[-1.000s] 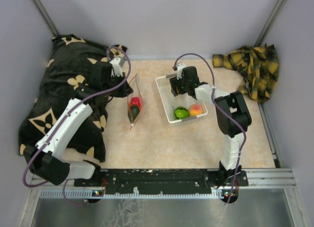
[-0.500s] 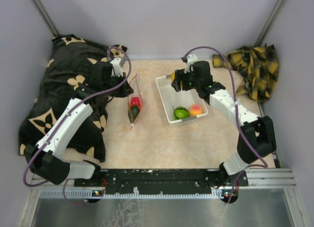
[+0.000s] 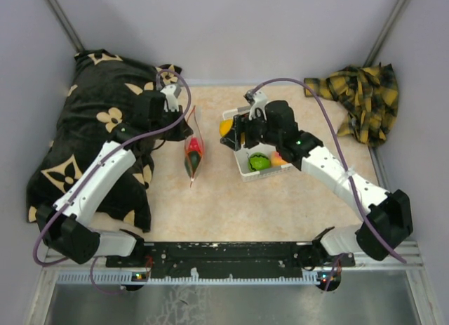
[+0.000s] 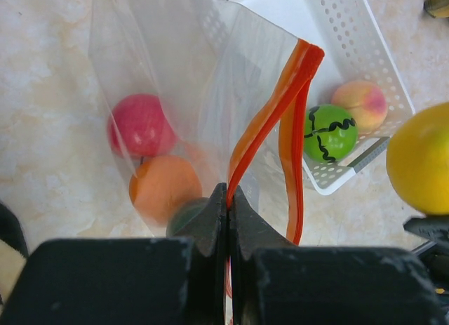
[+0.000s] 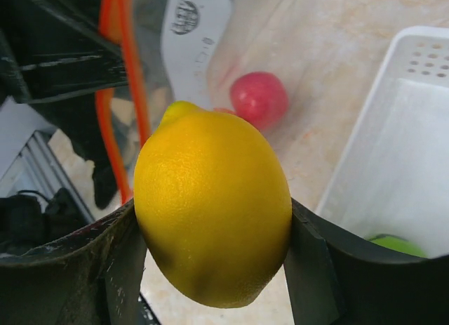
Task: Place the food in the zip-top bag and seal the zipper
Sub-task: Place the fake fruit in the zipper food storage bag.
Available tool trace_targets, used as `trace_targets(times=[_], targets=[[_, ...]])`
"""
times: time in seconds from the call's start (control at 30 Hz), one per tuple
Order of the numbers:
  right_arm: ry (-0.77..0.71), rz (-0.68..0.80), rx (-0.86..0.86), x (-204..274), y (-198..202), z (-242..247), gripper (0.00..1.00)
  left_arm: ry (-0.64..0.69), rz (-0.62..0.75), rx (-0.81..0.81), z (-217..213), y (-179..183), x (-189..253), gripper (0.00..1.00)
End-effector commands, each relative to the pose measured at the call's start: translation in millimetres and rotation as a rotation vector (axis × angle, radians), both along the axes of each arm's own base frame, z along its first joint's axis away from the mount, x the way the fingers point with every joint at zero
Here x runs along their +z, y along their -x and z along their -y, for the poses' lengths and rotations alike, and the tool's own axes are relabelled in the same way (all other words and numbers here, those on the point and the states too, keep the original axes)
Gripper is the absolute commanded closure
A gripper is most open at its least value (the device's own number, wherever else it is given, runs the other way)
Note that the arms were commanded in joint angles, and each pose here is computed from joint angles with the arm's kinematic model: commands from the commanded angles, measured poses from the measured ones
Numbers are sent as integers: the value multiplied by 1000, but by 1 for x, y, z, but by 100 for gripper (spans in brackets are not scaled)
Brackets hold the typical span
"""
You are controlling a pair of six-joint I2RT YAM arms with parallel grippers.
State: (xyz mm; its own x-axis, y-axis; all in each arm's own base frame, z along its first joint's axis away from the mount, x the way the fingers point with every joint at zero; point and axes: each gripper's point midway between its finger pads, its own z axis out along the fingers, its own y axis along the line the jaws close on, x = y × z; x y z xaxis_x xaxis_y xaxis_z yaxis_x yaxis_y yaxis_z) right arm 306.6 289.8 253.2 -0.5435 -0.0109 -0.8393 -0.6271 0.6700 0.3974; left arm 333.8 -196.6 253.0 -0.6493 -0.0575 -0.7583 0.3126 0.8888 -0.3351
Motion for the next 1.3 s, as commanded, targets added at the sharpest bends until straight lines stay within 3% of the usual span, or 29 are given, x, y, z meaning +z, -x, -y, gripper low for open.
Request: trace_targets(times=[0.0, 0.4, 0.73, 1.27], targets=[[-136, 12, 86, 43, 31, -22, 60, 3, 54, 15, 6, -3, 14, 100], [-211, -77, 282, 52, 89, -93, 60, 0, 127, 40, 12, 1, 43, 100], [-85, -87, 112, 10, 54, -82, 60, 16, 126, -8, 19, 10, 41, 100], [-132, -106, -23, -12, 18, -73, 60, 38, 112, -117, 36, 22, 33, 100]])
